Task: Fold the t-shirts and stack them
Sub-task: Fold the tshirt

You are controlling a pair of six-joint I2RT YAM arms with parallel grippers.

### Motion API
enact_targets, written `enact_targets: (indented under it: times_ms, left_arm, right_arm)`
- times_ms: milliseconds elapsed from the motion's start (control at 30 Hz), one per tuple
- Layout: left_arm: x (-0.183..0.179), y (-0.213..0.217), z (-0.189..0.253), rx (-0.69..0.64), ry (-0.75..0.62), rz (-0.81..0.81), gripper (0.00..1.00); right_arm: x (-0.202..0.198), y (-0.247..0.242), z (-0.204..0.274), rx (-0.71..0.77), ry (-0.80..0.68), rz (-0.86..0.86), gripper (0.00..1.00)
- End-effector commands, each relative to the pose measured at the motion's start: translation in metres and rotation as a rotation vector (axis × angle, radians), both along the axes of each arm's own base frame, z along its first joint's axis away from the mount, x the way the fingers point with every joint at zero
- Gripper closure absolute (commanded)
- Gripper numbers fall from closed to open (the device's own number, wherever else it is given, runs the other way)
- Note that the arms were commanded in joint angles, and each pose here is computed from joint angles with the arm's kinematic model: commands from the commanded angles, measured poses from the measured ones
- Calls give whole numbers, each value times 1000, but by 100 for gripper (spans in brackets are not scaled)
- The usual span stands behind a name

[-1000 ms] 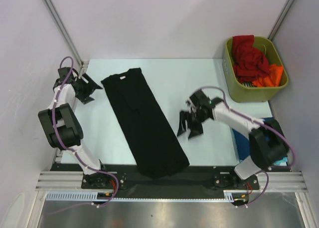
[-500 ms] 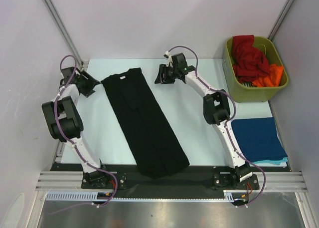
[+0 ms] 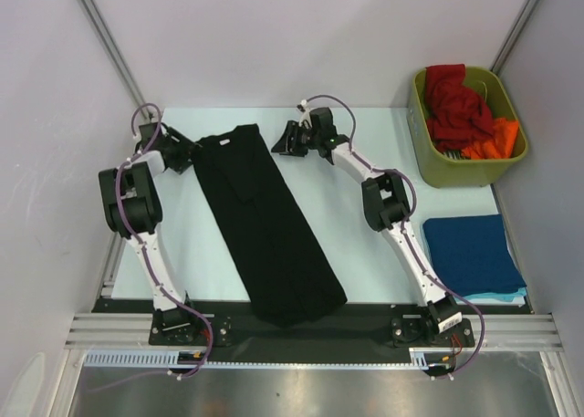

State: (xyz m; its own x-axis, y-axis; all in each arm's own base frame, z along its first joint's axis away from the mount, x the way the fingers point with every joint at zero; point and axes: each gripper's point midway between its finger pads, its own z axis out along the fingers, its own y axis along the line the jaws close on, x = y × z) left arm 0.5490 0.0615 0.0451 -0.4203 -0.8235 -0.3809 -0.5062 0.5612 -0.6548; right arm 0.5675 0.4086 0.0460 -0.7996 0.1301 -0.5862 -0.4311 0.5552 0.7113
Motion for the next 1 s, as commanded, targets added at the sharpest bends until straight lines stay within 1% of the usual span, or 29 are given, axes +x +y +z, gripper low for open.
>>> enact_targets:
  times_ms: [0,167,233,267,300,333,367,400,433,500,533,600,633,667,733,800,833,867,900,933,967]
  left_arm:
    - [21,5,3,-20,-30,47,30]
    - [26,4,-4,-18,-10,48,32]
    - [28,1,-11,-34,-6,31,39]
    - [34,-1,-7,-32,-23,16,41]
    - [36,-3,-7,-37,-27,2,49]
    - [37,-6,-14,-46,-16,-13,52]
    - [41,-7,-9,-32,-22,-29,56]
    - [42,-6,-11,-26,-18,-31,60]
    - [43,-5,-11,-18,-16,-30,62]
    - [45,-4,-8,-15,-25,-26,70]
    - [47,-5,-7,-17,-32,-29,73]
    - [54,-8,-3,-8,-39,-45,80]
    - [54,-12,-6,-3,-17,-56,81]
    - [64,-18,0,22,-37,-82,81]
    - [72,-28,4,19,-54,-108,81]
    - [77,-42,4,-15,-77,-108,82]
    - [84,-45,8,-25,-113,-103,82]
    - [87,-55,8,-54,-120,-95,82]
    - [91,-61,1,-71,-120,-100,83]
    - [103,-74,11,-87,-156,-108,83]
    - [108,-81,12,-98,-163,-119,83]
  right_arm:
    - [-12,24,-9,68,44,31,49]
    - [-18,35,-21,79,72,26,52]
    - [-15,35,-21,96,89,10,55]
    - [-13,34,-24,98,92,0,59]
    - [-11,33,-24,111,96,-11,60]
    - [-8,31,-23,124,104,-16,62]
    - [-5,31,-21,146,86,-14,69]
    - [-4,33,-19,159,92,-15,73]
    - [-4,33,-18,166,91,-8,78]
    - [-3,32,-20,172,87,-4,84]
    - [-2,31,-20,169,88,-13,92]
    - [1,24,-18,165,91,-28,98]
    - [7,18,-18,152,84,-59,99]
    - [10,13,-16,141,77,-78,100]
    - [21,-7,-7,106,55,-147,100]
    - [30,-28,-2,66,33,-193,100]
    - [30,-37,2,49,33,-218,100]
    - [30,-44,1,30,21,-224,100]
    - [31,-51,1,11,15,-235,100]
    - [32,-65,3,-19,17,-269,100]
    - [33,-73,2,-39,8,-280,100]
